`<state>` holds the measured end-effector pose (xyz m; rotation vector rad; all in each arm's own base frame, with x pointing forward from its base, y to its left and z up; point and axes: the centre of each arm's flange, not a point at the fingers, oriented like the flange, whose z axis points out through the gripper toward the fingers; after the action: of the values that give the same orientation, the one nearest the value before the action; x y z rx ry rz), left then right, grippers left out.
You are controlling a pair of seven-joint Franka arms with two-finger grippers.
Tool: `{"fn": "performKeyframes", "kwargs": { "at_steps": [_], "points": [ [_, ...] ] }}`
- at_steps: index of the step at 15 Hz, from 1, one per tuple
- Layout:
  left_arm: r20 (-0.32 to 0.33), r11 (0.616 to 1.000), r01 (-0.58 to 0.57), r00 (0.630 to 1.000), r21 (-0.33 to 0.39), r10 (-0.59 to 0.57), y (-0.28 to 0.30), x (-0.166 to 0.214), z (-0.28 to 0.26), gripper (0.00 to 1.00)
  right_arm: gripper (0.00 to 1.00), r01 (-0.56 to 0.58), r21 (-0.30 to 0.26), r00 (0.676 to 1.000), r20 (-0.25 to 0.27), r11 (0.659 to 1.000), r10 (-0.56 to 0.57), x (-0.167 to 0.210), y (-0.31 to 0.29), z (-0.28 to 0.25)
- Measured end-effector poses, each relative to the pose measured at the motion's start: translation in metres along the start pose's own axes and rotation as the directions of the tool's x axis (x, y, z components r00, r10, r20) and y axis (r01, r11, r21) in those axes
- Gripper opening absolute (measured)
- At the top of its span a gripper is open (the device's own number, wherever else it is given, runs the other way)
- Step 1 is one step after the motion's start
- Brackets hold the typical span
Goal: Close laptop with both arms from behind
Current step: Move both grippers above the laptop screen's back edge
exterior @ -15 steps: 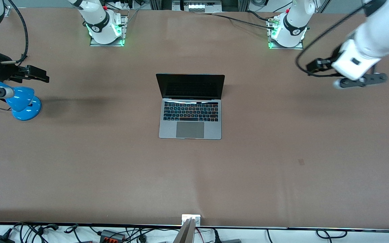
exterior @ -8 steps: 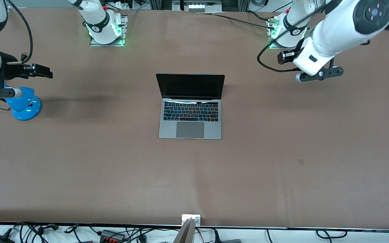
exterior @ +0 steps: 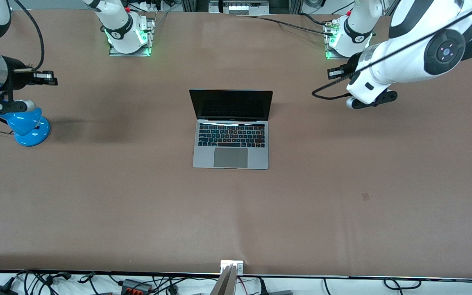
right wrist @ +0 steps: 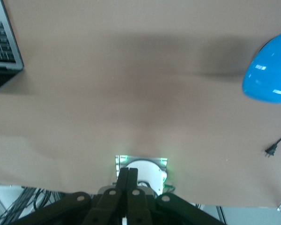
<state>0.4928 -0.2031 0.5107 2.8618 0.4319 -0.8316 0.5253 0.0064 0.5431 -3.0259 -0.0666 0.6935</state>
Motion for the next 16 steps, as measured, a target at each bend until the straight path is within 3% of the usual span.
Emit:
{"fn": "performKeyframes", "kwargs": {
  "at_steps": [2, 4, 6, 10, 13, 16],
  "points": [
    [0.017, 1.000, -0.015, 1.000, 0.003, 0.015, 0.014, 0.001, 0.017, 0.00, 0.01, 0.016, -0.007, 1.000, 0.013, 1.000, -0.016, -0.012, -0.010, 0.005],
    [-0.008, 0.999, -0.053, 0.999, -0.007, 0.053, 0.042, 0.000, 0.040, 0.01, 0.01, 0.036, -0.011, 0.999, 0.018, 0.999, -0.036, -0.027, -0.023, 0.012],
    [-0.005, 0.995, -0.104, 0.995, 0.006, 0.104, 0.067, -0.007, 0.071, 0.01, 0.01, 0.063, -0.022, 0.998, -0.002, 0.998, -0.063, -0.042, -0.039, 0.022],
    [-0.024, 0.977, -0.212, 0.977, 0.009, 0.213, 0.087, -0.012, 0.110, 0.01, 0.01, 0.076, 0.017, 0.990, -0.121, 0.997, -0.074, -0.074, -0.085, 0.056],
    [-0.080, 0.958, -0.285, 0.955, 0.003, 0.285, 0.107, -0.023, 0.149, 0.01, 0.01, 0.053, 0.003, 0.982, -0.183, 0.999, -0.051, -0.096, -0.125, 0.075],
    [-0.111, 0.940, -0.341, 0.933, 0.022, 0.342, 0.106, -0.028, 0.187, 0.01, 0.01, 0.055, 0.001, 0.961, -0.273, 0.998, -0.053, -0.096, -0.166, 0.092]
  ]
}}
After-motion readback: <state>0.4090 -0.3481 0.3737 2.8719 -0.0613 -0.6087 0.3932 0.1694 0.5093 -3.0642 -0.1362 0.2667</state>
